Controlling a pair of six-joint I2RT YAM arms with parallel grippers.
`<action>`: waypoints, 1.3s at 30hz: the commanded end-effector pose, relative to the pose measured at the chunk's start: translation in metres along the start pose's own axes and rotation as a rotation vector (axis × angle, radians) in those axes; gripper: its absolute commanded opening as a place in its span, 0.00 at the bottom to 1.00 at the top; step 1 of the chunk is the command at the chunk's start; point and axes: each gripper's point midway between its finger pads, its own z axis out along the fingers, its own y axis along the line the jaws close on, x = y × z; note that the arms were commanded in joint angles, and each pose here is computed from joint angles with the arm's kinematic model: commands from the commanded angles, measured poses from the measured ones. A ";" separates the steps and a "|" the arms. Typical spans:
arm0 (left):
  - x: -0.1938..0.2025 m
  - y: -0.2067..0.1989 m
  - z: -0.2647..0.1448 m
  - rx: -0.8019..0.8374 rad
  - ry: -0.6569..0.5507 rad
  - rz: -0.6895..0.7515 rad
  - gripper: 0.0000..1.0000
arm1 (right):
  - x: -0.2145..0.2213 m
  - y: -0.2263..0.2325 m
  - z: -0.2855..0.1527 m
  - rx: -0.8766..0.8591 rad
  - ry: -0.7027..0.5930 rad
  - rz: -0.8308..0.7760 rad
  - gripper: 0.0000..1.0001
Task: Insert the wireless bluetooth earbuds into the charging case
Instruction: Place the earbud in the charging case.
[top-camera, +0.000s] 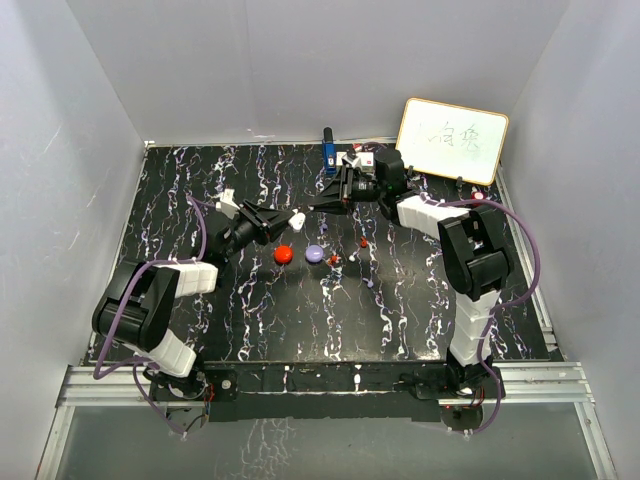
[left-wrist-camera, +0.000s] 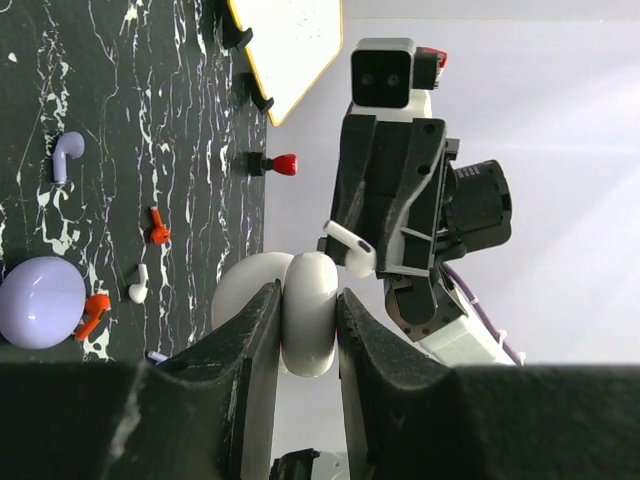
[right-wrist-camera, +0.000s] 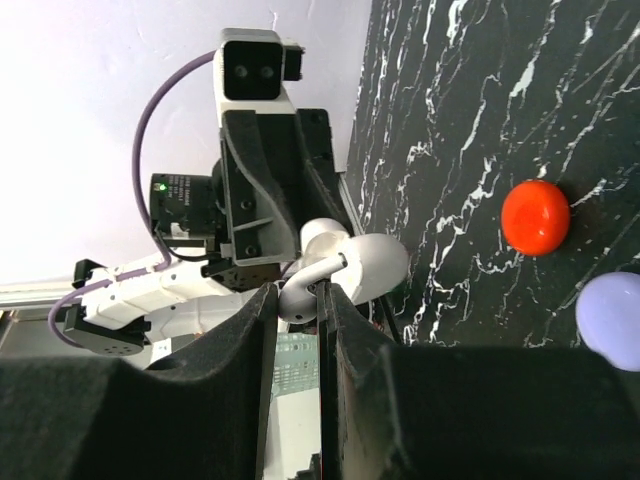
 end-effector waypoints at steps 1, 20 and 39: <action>0.003 -0.033 0.000 0.070 0.027 0.056 0.00 | -0.006 0.000 -0.007 0.012 0.017 -0.080 0.00; 0.008 -0.029 0.006 0.059 0.085 0.052 0.00 | -0.006 -0.002 -0.012 0.032 0.034 -0.108 0.00; 0.007 -0.020 0.015 0.038 0.100 0.056 0.00 | 0.001 0.028 -0.019 0.002 0.048 -0.146 0.00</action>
